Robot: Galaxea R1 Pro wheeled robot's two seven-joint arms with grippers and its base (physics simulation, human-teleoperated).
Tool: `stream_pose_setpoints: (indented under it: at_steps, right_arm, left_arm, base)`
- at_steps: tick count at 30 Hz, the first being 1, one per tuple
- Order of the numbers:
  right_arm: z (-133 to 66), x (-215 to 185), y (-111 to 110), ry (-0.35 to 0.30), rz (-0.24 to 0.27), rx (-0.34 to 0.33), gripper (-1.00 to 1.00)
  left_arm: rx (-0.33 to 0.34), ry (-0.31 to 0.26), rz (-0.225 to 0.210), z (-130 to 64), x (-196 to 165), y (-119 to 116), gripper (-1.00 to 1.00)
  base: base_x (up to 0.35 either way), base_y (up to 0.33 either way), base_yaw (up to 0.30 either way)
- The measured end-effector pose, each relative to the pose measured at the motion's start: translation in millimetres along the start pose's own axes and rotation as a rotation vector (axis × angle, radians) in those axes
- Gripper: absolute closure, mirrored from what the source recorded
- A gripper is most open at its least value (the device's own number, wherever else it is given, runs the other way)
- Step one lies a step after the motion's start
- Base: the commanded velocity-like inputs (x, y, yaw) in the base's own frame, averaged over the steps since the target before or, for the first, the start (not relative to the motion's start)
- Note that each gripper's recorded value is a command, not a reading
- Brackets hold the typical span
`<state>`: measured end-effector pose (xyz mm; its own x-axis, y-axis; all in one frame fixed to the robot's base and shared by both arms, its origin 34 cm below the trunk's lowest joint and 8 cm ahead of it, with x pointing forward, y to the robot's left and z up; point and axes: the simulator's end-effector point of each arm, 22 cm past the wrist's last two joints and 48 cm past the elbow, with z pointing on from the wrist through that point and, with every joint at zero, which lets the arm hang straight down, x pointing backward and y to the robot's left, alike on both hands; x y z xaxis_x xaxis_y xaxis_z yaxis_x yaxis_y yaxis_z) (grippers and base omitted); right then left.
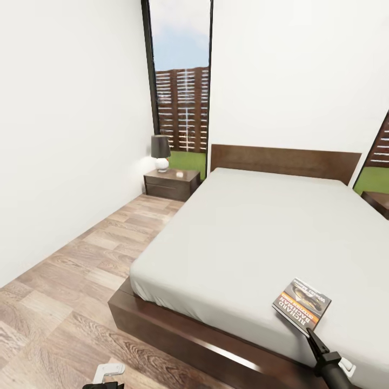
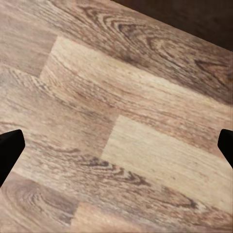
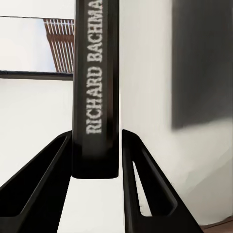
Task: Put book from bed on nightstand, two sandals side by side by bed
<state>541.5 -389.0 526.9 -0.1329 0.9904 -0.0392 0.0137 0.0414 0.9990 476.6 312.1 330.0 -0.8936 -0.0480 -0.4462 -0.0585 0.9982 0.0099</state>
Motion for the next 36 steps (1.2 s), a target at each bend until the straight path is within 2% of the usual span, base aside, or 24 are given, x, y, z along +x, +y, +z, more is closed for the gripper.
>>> stream_pose_setpoints:
  at_steps: [14,26,36]
  right_arm:
    - [5.1,-0.5,29.0,0.001,0.000,0.000,1.00]
    - [8.7,-3.4,53.3,-0.005,-0.029,0.001,1.00]
    - [10.6,-4.0,72.9,-0.003,-0.034,0.002,1.00]
  left_arm:
    - [0.000,0.001,0.000,-23.8,-17.8,0.0,-1.00]
    - [0.000,0.002,0.000,-43.9,-32.0,0.0,-1.00]
    - [0.000,0.002,0.000,-60.5,-43.7,0.0,-1.00]
  base:
    - [0.000,0.000,0.000]
    - [0.000,0.000,0.000]
    - [0.000,0.000,0.000]
